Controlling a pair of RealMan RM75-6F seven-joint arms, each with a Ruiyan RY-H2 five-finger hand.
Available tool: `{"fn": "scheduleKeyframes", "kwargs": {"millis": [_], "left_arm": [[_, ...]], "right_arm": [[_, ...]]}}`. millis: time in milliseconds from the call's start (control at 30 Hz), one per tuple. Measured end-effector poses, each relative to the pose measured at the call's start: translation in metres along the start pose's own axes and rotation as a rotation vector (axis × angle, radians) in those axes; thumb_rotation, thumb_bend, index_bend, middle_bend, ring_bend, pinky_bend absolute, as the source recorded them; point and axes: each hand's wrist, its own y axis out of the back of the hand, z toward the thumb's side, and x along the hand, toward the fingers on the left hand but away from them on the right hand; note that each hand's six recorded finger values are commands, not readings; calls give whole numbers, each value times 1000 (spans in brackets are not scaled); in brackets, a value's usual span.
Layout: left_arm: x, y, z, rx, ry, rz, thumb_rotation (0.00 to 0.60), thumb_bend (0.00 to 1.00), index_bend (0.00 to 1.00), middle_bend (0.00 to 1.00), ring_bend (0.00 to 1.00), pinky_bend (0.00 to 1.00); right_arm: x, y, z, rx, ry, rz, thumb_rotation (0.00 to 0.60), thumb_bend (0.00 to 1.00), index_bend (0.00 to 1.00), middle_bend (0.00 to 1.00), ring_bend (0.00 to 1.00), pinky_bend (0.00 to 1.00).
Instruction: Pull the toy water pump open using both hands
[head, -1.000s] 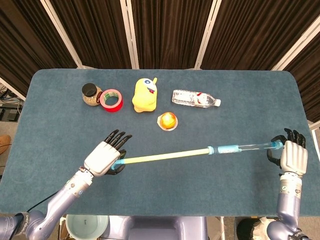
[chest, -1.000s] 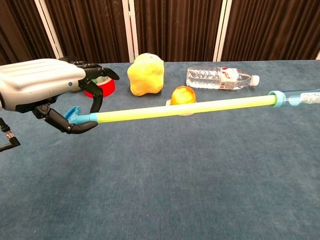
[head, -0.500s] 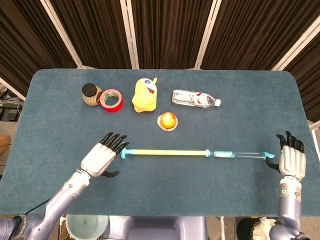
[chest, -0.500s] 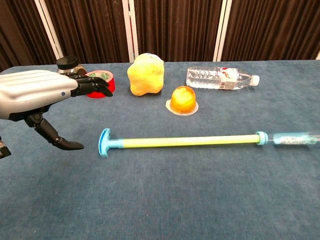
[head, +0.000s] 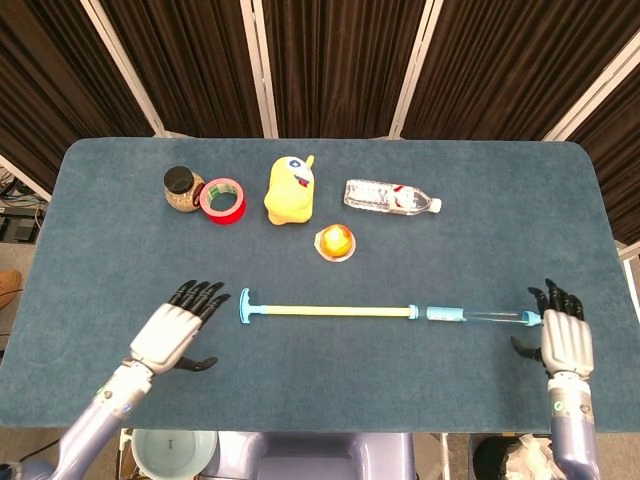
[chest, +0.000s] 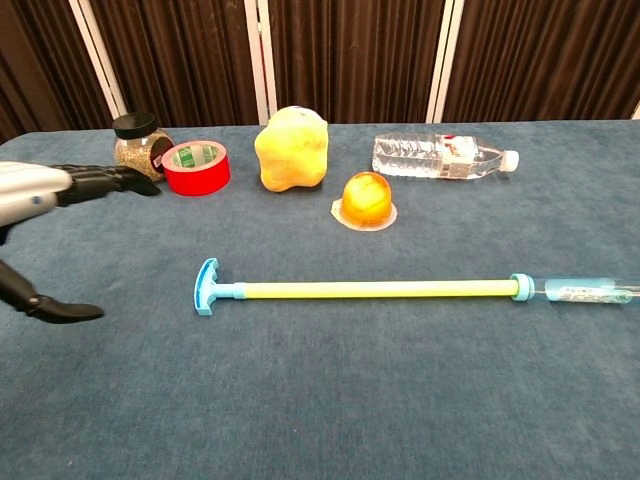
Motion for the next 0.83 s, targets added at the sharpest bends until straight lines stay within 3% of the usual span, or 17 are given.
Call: {"fn": "scheduleKeyframes", "kwargs": {"millis": [200, 400, 633, 833], "left_arm": [[-38, 0, -24, -31, 66, 59, 600, 65, 0, 0, 0, 4], [-84, -8, -52, -44, 129, 87, 600, 48, 0, 0, 0, 0], [-118, -11, -82, -30, 185, 108, 600, 48, 0, 0, 0, 0], [-127, -7, -90, -30, 212, 141, 600, 48, 0, 0, 0, 0]], "right_arm": [[30, -4, 11, 32, 132, 20, 600, 145, 151, 0, 0, 0], [65, -3, 7, 72, 258, 13, 600, 96, 42, 0, 0, 0], [86, 9, -15, 76, 322, -56, 600, 98, 21, 0, 0, 0], [96, 16, -21, 28, 327, -122, 600, 114, 23, 0, 0, 0]]}}
